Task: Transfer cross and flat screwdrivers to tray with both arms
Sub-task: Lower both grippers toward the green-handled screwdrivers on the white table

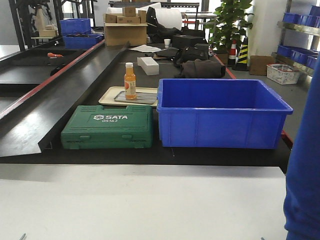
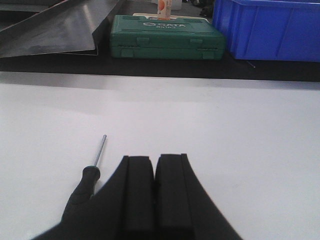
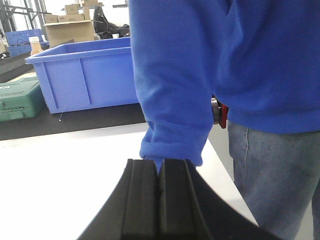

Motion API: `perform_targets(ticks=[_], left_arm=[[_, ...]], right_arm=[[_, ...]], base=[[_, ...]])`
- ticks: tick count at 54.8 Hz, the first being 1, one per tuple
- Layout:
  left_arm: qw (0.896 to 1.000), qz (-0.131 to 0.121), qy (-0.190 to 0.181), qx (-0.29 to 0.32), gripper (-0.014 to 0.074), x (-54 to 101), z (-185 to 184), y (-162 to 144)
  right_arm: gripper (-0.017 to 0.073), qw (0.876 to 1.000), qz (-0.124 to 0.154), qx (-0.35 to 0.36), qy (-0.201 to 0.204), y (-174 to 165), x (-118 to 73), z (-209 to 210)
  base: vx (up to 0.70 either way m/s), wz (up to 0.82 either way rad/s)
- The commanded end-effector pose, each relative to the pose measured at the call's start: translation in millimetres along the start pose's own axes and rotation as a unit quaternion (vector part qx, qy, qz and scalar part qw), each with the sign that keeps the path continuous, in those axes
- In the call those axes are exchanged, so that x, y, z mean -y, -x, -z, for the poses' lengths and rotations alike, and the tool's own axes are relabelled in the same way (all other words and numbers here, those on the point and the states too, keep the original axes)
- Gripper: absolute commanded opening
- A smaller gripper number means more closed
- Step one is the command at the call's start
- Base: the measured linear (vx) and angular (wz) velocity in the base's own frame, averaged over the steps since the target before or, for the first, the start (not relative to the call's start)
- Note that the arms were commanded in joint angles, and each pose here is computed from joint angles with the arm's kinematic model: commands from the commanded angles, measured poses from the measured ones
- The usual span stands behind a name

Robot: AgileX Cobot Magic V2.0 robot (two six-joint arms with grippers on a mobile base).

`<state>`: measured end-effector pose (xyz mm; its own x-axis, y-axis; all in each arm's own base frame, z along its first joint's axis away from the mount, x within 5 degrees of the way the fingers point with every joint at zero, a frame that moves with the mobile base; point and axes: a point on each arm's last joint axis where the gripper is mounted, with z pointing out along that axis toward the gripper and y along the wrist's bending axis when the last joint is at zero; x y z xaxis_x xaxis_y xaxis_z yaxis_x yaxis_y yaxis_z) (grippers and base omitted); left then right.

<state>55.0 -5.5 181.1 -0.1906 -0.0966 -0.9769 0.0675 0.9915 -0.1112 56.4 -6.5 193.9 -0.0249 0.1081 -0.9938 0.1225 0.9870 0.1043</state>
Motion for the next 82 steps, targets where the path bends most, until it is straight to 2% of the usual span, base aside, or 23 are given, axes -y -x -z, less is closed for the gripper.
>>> perform_targets(ticks=[1,31,32,44,49,52,56,59,63,69,76,82], left_arm=[[0.998,0.0,-0.004,0.066,-0.0006,1.5,4.2,18.1],[0.995,0.002,-0.006,0.102,-0.0006,1.8,5.4,24.7],[0.991,0.002,-0.007,0.132,-0.0006,2.0,6.6,30.0],[0.974,0.002,-0.011,0.224,-0.0006,2.5,12.7,46.1],[0.963,0.002,-0.013,0.269,-0.0004,3.8,19.7,60.6],[0.957,0.001,-0.015,0.289,-0.0003,5.2,25.6,72.1],[0.949,-0.004,-0.018,0.315,0.0002,8.0,37.6,93.9],[0.946,-0.021,-0.015,0.323,0.0011,10.6,46.8,113.3],[0.952,-0.04,-0.01,0.302,0.003,13.5,50.5,133.9],[0.965,-0.064,-0.004,0.254,0.0075,17.0,41.6,161.0],[0.976,-0.065,-0.002,0.209,0.0159,18.6,18.0,179.1],[0.987,-0.064,0.0,0.149,0.0271,17.8,-8.8,175.1]], right_arm=[[-0.0008,0.999,0.003,0.04,-0.002,5.4,0.3,0.1],[-0.0008,0.999,0.003,0.04,-0.002,5.4,0.3,0.1],[-0.0008,0.999,0.003,0.044,-0.001,6.0,0.2,0.1],[-0.0008,0.996,0.005,0.087,0.0,13.9,-0.1,1.1],[-0.0008,0.988,0.005,0.152,0.004,28.2,-1.0,4.4],[-0.0008,0.986,0.005,0.167,0.006,41.2,-2.5,7.3],[-0.0008,0.987,0.019,0.161,0.007,65.5,-5.8,10.5],[-0.0008,0.989,0.042,0.145,0.004,85.1,-8.2,11.0],[-0.0007,0.99,0.075,0.121,-0.004,110.8,-10.5,7.7],[-0.0003,0.991,0.096,0.088,-0.011,135.3,-12.0,-4.0],[0.0026,0.995,0.093,0.025,-0.015,139.8,-11.6,-26.2],[0.0097,0.996,0.087,-0.027,-0.017,130.8,-10.3,-44.4]], base=[[0.0,0.0],[0.0,0.0],[0.0,0.0],[0.0,0.0],[0.0,0.0],[0.0,0.0],[0.0,0.0],[0.0,0.0],[0.0,0.0],[0.0,0.0],[0.0,0.0],[0.0,0.0]])
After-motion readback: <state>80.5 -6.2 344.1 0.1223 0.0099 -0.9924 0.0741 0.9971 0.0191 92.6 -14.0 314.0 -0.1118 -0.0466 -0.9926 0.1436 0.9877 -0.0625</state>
